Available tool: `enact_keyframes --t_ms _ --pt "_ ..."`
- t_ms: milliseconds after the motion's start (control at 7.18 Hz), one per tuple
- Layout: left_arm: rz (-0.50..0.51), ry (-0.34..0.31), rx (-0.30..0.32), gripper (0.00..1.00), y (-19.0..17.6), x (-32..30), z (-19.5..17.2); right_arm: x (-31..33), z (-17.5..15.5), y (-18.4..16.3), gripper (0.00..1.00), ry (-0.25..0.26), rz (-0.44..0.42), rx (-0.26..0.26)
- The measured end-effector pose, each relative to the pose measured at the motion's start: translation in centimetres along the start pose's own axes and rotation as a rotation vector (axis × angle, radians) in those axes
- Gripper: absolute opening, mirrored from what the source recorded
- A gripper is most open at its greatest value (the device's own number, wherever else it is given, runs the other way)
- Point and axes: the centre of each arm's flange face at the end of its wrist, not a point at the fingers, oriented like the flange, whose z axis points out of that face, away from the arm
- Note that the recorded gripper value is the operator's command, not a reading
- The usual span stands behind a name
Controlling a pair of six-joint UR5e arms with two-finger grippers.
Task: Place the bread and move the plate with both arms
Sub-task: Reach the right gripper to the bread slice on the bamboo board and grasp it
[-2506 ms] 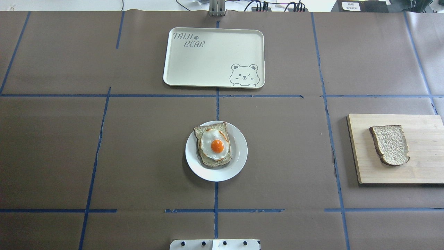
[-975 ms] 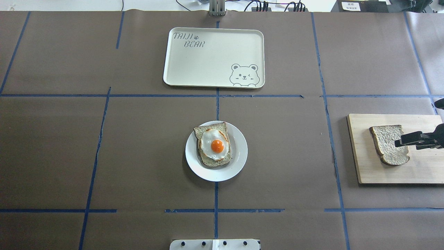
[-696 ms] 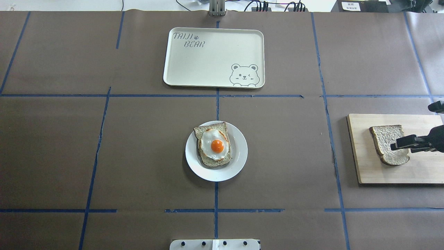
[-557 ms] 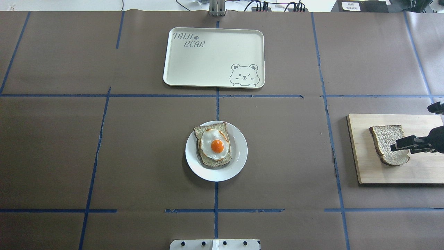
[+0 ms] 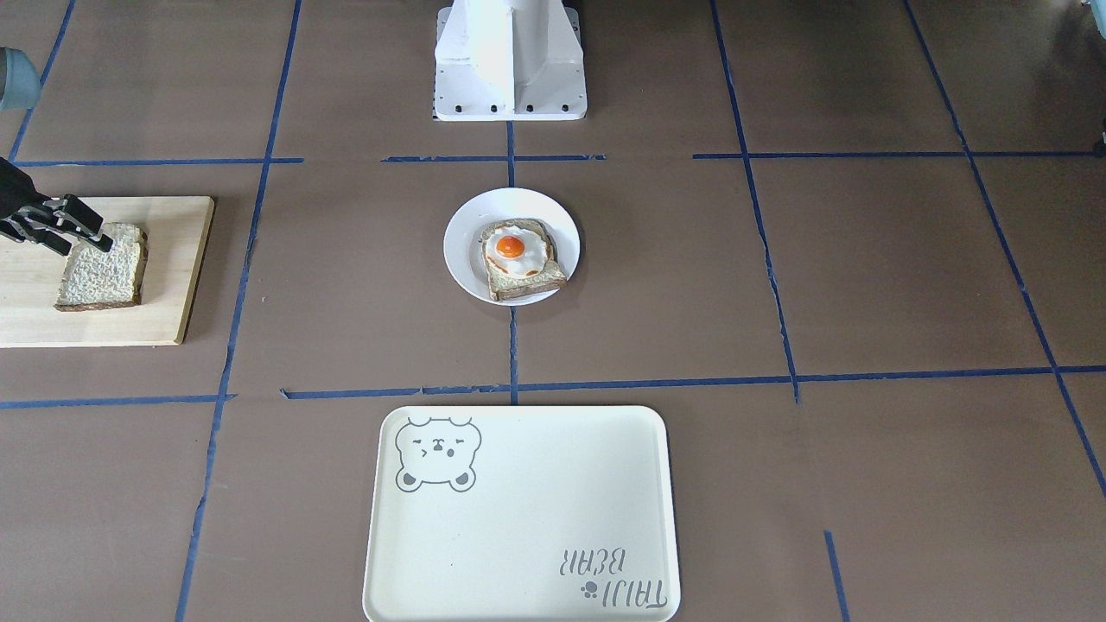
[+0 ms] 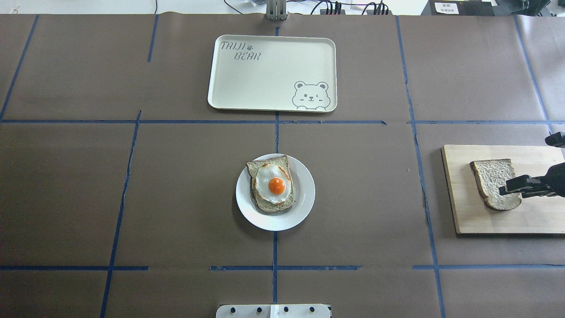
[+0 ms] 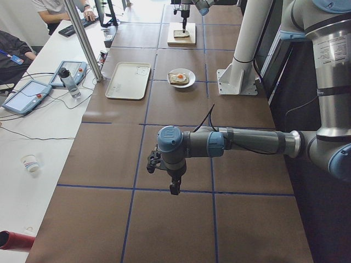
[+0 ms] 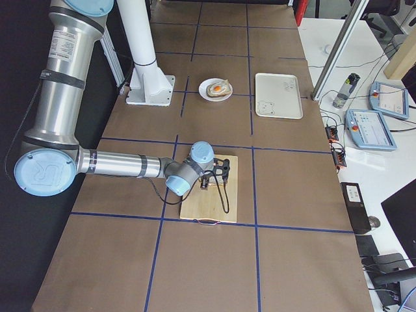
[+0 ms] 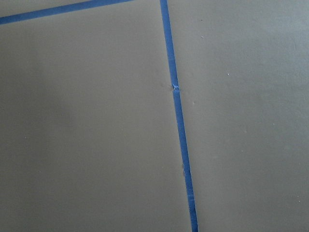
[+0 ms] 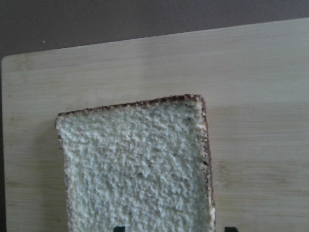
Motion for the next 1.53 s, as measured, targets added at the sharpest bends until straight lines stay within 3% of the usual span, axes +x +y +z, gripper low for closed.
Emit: enact_keyframes --t_ms 139,278,1114,1532 --pt "0.0 0.0 0.0 1.0 0.0 0.0 0.0 0.0 0.0 0.0 0.2 0.0 0.003 0.0" --pt "0.0 0.0 -0.001 1.0 0.0 0.0 0.0 0.1 0.0 0.1 0.03 0.001 0.008 -0.001" --pt "0.001 0.0 0.001 1.0 0.0 0.0 0.0 -0.1 -0.2 0.2 0.0 -0.009 0.003 0.0" --pt "0.001 0.0 0.0 1.0 0.0 0.0 0.0 -1.7 -1.4 0.2 0.0 -0.044 -0.02 0.006"
